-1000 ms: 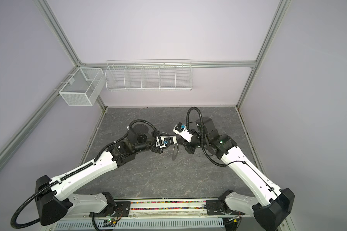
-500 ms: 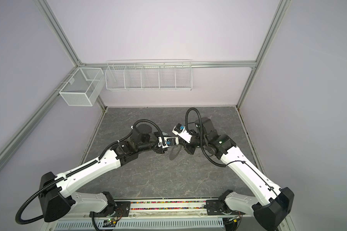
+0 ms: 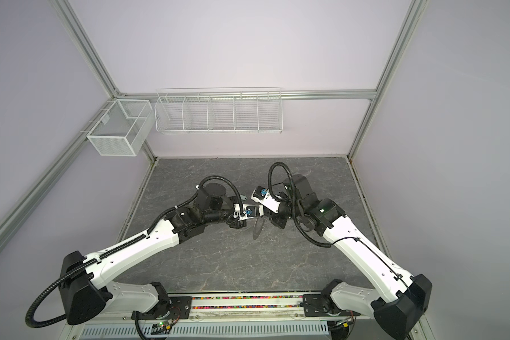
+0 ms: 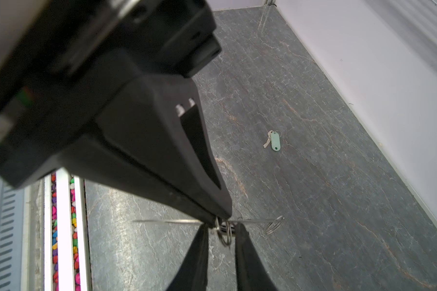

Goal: Attach keys to a key ring
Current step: Insert the key into the keyring.

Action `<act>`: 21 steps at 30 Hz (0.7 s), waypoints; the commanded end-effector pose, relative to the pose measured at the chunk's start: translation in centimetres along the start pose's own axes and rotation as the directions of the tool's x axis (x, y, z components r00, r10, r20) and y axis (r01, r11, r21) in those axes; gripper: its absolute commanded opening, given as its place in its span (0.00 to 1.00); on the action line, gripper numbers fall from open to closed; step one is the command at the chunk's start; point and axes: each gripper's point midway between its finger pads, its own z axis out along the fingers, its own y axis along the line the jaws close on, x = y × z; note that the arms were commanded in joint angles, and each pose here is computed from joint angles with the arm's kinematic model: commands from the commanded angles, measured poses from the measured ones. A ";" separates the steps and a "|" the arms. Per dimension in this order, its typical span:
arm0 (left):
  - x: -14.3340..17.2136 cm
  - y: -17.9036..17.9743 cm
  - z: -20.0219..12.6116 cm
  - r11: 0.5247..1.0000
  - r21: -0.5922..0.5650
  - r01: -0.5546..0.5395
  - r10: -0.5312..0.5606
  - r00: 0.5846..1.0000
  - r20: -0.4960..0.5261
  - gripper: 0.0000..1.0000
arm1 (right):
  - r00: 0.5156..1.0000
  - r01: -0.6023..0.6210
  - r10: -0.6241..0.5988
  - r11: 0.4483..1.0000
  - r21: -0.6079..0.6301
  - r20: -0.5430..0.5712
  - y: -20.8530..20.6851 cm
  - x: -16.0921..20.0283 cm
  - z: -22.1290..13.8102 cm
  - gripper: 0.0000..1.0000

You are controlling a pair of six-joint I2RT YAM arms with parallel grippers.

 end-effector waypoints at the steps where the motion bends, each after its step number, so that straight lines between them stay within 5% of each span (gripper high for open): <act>1: -1.7 0.4 -0.5 0.999 -0.010 0.047 -0.046 0.994 0.100 0.00 | 0.996 0.041 -0.047 0.996 0.079 0.078 -0.9 -1.3 -1.2 0.34; 5: -3.4 1.3 -1.7 0.986 0.002 0.169 -0.164 0.954 0.251 0.00 | 0.994 0.026 -0.047 0.980 0.200 0.099 -2.4 -0.9 -2.3 0.45; 12: -4.8 3.3 -3.2 0.943 0.038 0.331 -0.314 0.846 0.432 0.00 | 0.988 0.005 -0.060 0.935 0.356 0.144 -3.9 -0.3 -4.4 0.47; 21: -6.5 4.7 -4.2 0.915 0.087 0.394 -0.369 0.731 0.574 0.00 | 0.981 -0.001 -0.050 0.965 0.262 0.189 -2.5 -1.0 -3.3 0.47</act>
